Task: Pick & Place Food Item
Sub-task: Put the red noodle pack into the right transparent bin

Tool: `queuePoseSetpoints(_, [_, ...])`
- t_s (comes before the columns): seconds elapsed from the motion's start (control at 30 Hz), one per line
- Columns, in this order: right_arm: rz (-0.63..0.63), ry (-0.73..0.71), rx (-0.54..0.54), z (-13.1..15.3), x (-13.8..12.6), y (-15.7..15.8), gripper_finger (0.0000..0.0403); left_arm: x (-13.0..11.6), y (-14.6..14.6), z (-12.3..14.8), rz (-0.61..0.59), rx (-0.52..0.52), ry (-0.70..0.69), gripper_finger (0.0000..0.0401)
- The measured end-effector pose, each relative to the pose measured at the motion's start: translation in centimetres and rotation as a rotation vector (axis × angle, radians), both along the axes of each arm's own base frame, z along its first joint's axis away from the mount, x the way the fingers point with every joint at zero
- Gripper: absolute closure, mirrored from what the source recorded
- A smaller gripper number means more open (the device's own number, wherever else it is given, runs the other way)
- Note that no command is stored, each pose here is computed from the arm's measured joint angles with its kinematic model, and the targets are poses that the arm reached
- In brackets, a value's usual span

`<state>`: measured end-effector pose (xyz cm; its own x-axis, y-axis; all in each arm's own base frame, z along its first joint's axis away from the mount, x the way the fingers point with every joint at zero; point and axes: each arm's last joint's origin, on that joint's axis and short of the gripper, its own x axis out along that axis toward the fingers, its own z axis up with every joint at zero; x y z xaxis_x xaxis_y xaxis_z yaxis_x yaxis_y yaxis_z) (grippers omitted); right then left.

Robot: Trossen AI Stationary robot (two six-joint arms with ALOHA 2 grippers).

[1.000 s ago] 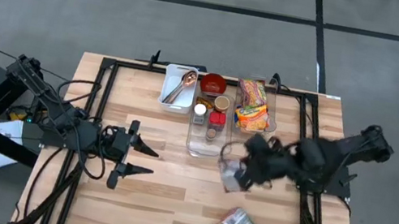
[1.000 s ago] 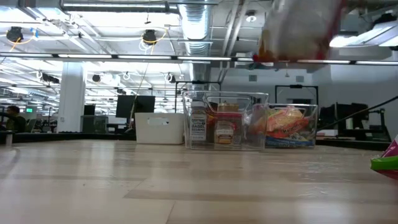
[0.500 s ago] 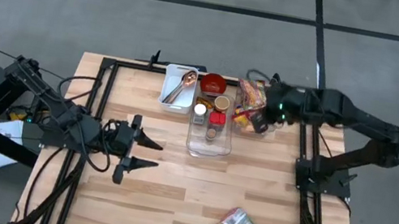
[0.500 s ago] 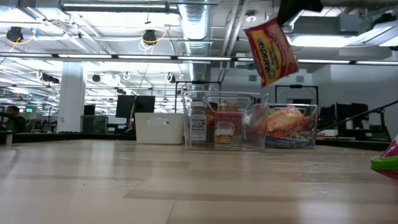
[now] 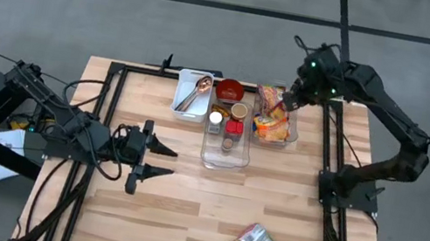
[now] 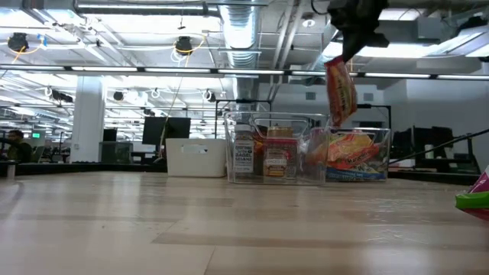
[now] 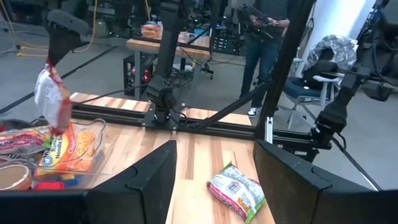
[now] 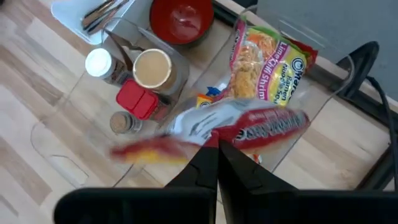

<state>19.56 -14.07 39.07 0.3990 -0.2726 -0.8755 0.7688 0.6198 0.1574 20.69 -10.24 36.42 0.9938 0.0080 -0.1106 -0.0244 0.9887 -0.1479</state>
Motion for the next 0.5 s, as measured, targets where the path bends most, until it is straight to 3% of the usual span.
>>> queuePoseSetpoints(0.23, [0.019, 0.043, 0.058, -1.0, -0.1, -1.5, 0.0403, 0.0, 0.0, 0.0, 0.008, -0.002, 0.0, 0.0193])
queuePoseSetpoints(0.5, [0.078, 0.011, 0.196, -1.5, -0.3, -1.6, 0.0403, 0.0, 0.0, 0.0, 0.008, -0.007, -0.001, 0.0193])
